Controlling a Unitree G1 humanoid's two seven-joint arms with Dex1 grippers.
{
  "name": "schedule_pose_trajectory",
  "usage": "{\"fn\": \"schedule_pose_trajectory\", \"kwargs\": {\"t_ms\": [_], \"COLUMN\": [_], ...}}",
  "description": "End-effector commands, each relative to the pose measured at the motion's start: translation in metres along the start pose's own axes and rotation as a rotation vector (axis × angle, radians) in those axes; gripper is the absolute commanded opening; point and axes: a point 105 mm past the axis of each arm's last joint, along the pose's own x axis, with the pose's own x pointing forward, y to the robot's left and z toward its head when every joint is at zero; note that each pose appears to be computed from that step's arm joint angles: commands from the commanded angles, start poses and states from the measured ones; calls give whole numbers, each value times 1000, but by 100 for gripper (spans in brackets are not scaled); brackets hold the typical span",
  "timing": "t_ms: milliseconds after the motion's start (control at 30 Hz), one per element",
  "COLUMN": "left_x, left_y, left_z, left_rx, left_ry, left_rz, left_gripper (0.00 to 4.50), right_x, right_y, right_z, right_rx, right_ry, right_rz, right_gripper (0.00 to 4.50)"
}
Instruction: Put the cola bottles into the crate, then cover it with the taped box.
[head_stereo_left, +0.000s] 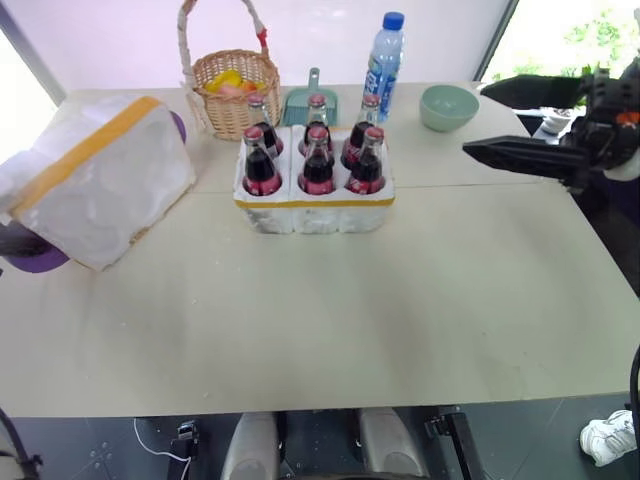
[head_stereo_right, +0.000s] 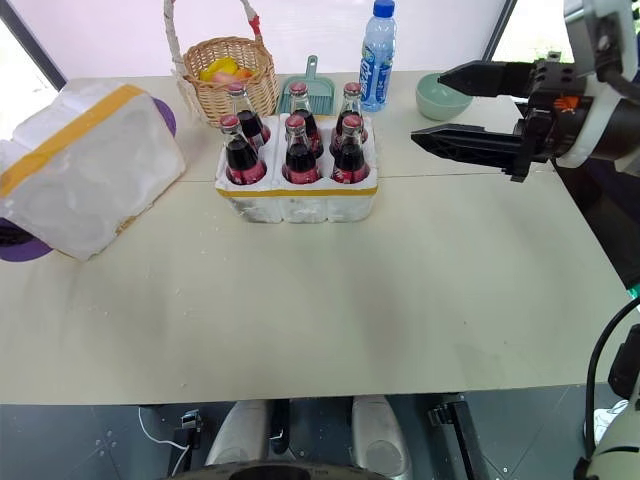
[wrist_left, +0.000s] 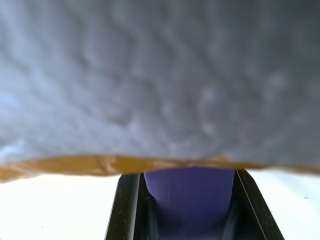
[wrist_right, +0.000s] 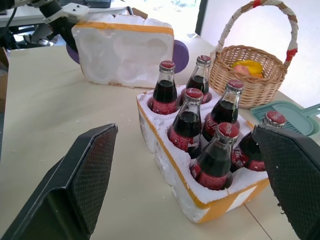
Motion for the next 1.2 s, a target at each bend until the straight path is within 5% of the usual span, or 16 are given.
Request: {"fn": "schedule_pose_trajectory", "kwargs": {"t_ms": [33,333,467,733,1000,1200], "left_x": [-9,-24,-47,-42,-19,7], "left_y": [-1,18,24,-32,-90,-108], "left_z": [6,54,143,233,263,265], "left_rx": [21,248,505,813,1040,1299], "left_ry": [-35,-283,-577,-780,-820,-660], "left_rz": [-26,219,600,855,903,984], "left_gripper": [38,38,38,38,38,38], "right_x": [-5,-14,-20,-20,-27,-29], "right_y": [-1,-9,-16,-17,-19,-16], "right_z": [7,-14,-24,-30,-39,-39], "right_rx": [-55,-29,18,68,115,134], "right_ry": [-14,53,34,-3,-11,-26], "right_rz": [-31,-88,-163,-196,-264,-294], "right_gripper": [450,450,450,450,450,450]}}
